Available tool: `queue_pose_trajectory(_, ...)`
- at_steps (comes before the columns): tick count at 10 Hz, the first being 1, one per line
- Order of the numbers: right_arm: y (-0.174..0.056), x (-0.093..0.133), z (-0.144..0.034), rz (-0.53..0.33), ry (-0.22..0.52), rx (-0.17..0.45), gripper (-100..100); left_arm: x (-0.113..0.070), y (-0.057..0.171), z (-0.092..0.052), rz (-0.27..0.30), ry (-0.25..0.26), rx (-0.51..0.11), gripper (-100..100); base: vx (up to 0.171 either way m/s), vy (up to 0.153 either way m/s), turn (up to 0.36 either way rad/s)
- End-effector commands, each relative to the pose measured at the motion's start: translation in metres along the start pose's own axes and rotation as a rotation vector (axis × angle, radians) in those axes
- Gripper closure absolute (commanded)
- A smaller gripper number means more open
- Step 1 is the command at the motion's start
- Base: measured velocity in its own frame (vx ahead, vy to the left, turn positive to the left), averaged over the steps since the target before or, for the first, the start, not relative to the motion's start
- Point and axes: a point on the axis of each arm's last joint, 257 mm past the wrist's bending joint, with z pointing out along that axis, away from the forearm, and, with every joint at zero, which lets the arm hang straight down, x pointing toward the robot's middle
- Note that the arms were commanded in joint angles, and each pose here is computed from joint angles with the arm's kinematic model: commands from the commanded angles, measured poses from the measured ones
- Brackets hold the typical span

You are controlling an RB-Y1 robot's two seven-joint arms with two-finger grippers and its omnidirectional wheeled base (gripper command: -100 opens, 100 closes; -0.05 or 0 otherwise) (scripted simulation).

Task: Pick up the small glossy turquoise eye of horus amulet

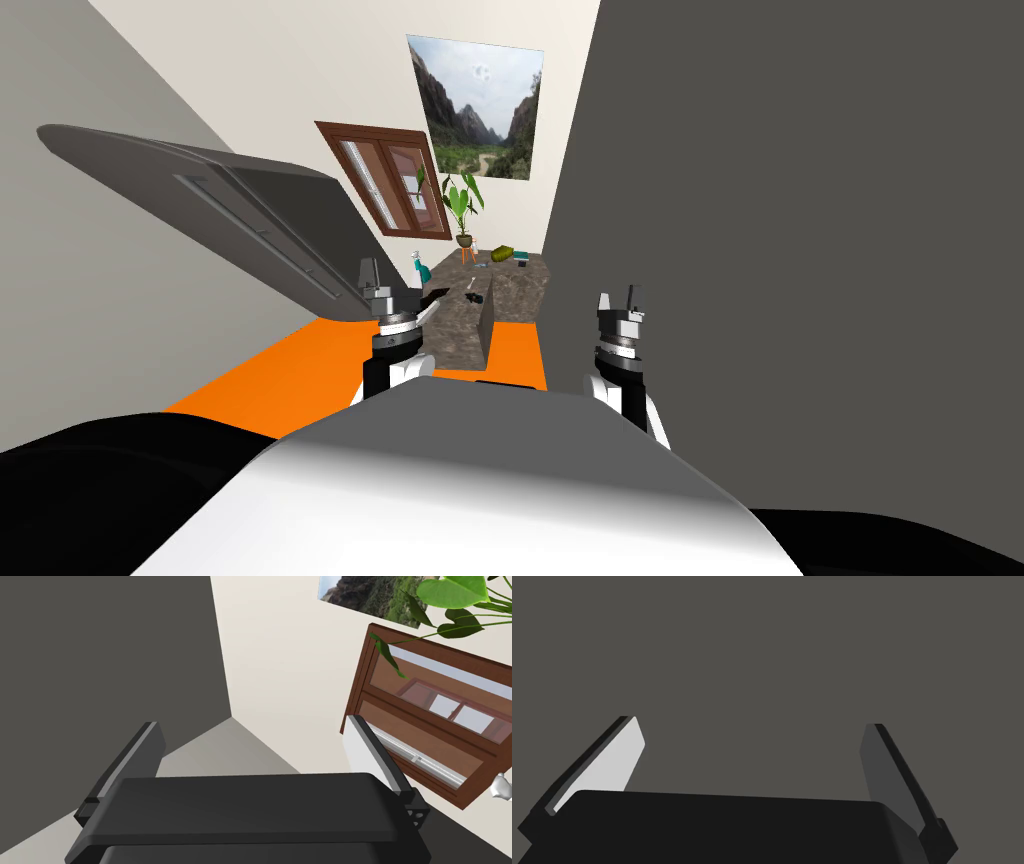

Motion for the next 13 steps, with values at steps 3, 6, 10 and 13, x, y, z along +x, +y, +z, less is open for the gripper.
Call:
queue_pose_trajectory(3, 0.0, 0.0, 0.0, 0.0, 0.0, 0.0, 0, 0.009, 0.018, -0.001, 0.022, 0.073, -0.048, -100, -0.008, -0.015, -0.009)
queue_pose_trajectory(6, 0.0, 0.0, 0.0, 0.0, 0.0, 0.0, 0, 0.012, 0.049, -0.004, 0.05, 0.128, -0.123, -100, -0.014, -0.026, -0.013)
queue_pose_trajectory(10, 0.0, 0.0, 0.0, 0.0, 0.0, 0.0, 0, 0.01, 0.088, -0.012, 0.081, 0.154, -0.216, -100, -0.01, -0.032, -0.015)
queue_pose_trajectory(13, 0.0, 0.0, 0.0, 0.0, 0.0, 0.0, 0, 0.005, 0.121, -0.02, 0.107, 0.159, -0.292, -100, -0.006, -0.028, -0.011)
